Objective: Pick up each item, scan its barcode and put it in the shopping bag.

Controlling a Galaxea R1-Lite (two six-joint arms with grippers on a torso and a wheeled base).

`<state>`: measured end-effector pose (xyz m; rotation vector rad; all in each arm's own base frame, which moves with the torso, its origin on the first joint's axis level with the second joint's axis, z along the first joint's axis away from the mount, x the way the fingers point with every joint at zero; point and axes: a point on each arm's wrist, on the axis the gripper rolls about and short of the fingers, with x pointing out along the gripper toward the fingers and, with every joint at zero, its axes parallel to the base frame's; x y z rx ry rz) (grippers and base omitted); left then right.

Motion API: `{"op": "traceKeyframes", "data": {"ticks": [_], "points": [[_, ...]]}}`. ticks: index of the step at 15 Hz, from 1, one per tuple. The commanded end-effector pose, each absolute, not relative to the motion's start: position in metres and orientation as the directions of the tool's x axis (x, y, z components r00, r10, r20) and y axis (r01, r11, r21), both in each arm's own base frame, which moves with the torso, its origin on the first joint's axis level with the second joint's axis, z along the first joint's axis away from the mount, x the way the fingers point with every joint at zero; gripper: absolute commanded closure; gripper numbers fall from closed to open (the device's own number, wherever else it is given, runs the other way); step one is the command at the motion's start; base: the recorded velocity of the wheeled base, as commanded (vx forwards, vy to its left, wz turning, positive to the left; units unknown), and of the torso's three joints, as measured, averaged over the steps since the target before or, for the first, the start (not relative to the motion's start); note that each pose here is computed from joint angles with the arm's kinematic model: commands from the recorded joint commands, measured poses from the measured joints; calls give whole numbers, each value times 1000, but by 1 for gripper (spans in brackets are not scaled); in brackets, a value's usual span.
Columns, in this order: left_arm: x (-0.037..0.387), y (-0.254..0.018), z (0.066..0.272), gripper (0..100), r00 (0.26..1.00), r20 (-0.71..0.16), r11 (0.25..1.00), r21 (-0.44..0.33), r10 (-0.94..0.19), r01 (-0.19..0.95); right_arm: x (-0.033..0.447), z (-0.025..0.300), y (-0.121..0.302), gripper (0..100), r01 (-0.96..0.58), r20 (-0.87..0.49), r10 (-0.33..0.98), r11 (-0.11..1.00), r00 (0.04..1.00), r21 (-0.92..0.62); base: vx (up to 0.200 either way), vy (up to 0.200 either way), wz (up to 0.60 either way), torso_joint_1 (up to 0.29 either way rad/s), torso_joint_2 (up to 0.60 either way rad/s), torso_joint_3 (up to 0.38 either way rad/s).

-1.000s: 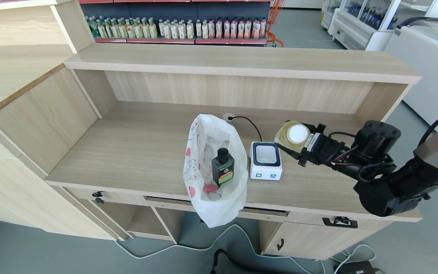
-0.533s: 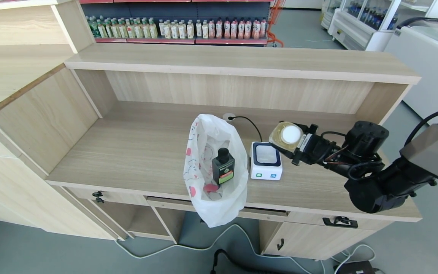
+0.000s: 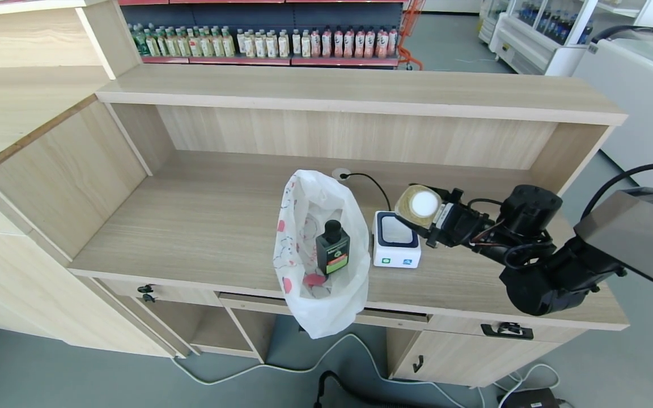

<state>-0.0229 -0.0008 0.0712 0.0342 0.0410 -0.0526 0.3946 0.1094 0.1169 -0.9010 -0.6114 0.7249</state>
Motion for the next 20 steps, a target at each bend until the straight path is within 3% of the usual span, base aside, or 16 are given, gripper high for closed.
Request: {"op": "traceKeyframes", "data": {"ticks": [1, 20], "points": [[-23, -1, 71, 0, 998, -41, 998, 33, -52, 54, 399, 110, 113, 100, -303, 166, 777, 419, 608, -856, 0, 0, 0, 0, 0, 0], [-23, -1, 71, 0, 998, -41, 998, 33, -52, 54, 414, 93, 121, 100, -327, 177, 783, 438, 596, -837, 0, 0, 0, 0, 0, 0]]}}
